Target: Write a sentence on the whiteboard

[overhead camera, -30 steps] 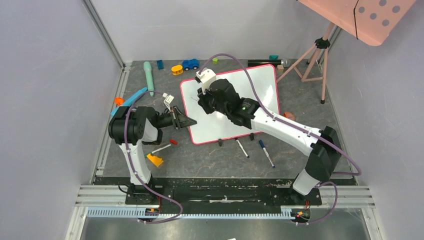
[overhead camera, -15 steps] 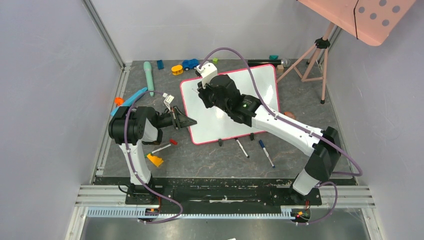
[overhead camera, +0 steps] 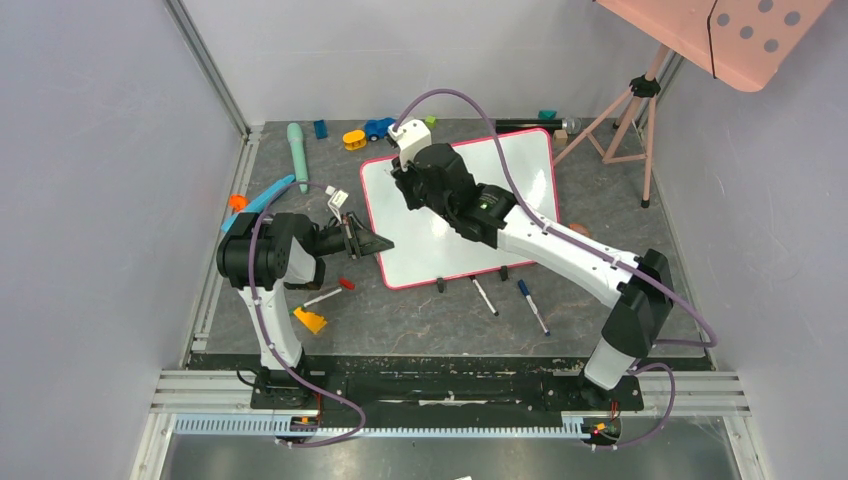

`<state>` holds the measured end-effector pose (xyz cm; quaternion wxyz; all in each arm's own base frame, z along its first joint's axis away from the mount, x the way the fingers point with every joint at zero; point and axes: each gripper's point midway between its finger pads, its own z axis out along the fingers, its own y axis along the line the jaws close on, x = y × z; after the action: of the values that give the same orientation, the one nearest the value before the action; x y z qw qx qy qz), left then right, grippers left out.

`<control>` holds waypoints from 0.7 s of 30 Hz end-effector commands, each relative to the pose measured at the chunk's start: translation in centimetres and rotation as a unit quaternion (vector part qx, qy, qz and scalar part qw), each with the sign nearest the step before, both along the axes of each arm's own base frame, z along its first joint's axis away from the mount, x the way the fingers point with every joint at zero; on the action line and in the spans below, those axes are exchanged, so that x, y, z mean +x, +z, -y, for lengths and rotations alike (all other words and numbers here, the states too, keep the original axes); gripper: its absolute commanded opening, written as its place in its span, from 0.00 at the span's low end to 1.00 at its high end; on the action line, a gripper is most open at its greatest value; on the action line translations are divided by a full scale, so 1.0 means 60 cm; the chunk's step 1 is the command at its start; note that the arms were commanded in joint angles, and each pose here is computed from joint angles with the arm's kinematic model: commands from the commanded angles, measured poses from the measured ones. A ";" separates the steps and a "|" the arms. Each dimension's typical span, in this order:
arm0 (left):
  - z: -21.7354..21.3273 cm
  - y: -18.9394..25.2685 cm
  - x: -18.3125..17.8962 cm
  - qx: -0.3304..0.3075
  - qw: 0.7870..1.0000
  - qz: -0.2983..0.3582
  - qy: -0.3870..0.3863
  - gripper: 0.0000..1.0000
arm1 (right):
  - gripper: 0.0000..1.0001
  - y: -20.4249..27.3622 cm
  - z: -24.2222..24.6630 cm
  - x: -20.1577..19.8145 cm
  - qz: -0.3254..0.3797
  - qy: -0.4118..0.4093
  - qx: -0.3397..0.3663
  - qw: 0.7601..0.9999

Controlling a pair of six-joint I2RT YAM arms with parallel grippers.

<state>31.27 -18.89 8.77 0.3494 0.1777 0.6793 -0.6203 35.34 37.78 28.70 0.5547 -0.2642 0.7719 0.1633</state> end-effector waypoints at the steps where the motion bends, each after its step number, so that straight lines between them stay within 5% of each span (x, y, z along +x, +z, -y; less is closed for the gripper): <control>1: 0.015 -0.024 -0.023 0.009 0.999 0.020 -0.028 0.02 | 0.00 0.037 -0.009 0.016 0.023 -0.011 0.018 0.999; 21: 0.016 -0.022 -0.024 0.009 0.999 0.022 -0.030 0.02 | 0.00 0.037 -0.007 0.006 0.019 -0.010 0.041 0.999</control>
<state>31.27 -19.02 8.83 0.3493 0.1804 0.6783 -0.6208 35.85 38.15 28.13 0.5540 -0.2585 0.7751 0.1597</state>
